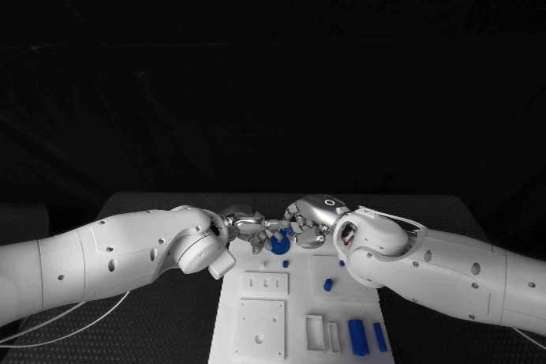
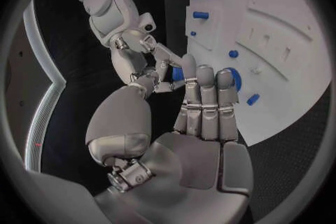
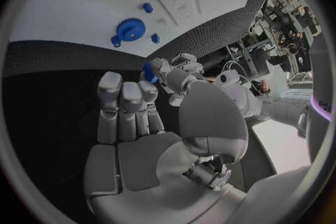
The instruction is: Assemble the parts on the task board
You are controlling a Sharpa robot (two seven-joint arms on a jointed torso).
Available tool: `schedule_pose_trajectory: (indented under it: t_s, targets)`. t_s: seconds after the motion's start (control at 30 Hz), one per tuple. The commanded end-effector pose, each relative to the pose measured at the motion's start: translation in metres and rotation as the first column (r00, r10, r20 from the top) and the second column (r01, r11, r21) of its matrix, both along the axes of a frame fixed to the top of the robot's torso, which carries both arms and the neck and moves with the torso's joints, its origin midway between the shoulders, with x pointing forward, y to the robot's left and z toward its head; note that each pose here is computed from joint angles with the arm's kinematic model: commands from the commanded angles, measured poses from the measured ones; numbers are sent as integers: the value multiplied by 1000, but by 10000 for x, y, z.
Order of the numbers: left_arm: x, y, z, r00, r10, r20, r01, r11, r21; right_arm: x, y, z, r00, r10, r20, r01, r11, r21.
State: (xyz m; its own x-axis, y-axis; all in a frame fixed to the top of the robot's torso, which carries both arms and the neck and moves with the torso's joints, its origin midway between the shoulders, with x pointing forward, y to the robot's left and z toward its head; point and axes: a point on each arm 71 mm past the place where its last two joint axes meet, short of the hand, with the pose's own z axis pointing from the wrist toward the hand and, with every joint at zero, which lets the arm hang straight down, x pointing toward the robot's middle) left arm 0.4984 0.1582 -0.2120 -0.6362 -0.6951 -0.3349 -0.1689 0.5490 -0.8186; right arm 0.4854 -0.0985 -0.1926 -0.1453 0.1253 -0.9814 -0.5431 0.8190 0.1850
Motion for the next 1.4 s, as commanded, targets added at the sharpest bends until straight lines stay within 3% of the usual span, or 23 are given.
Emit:
schedule_pose_trajectory:
  t_s: [0.03,0.77,1.4]
  targets:
    - [-12,-36,4,1000,-24,-4,24,1000,19,-17,35,-2,1000,10,4,-10,1000,-20]
    - [-18,-65,6,999,-36,-7,37,999,12,-81,169,0,999,46,-9,-47,999,-18]
    - [-1,-66,8,1000,-18,-14,18,1000,-13,-108,225,-37,998,62,-32,-63,998,-19]
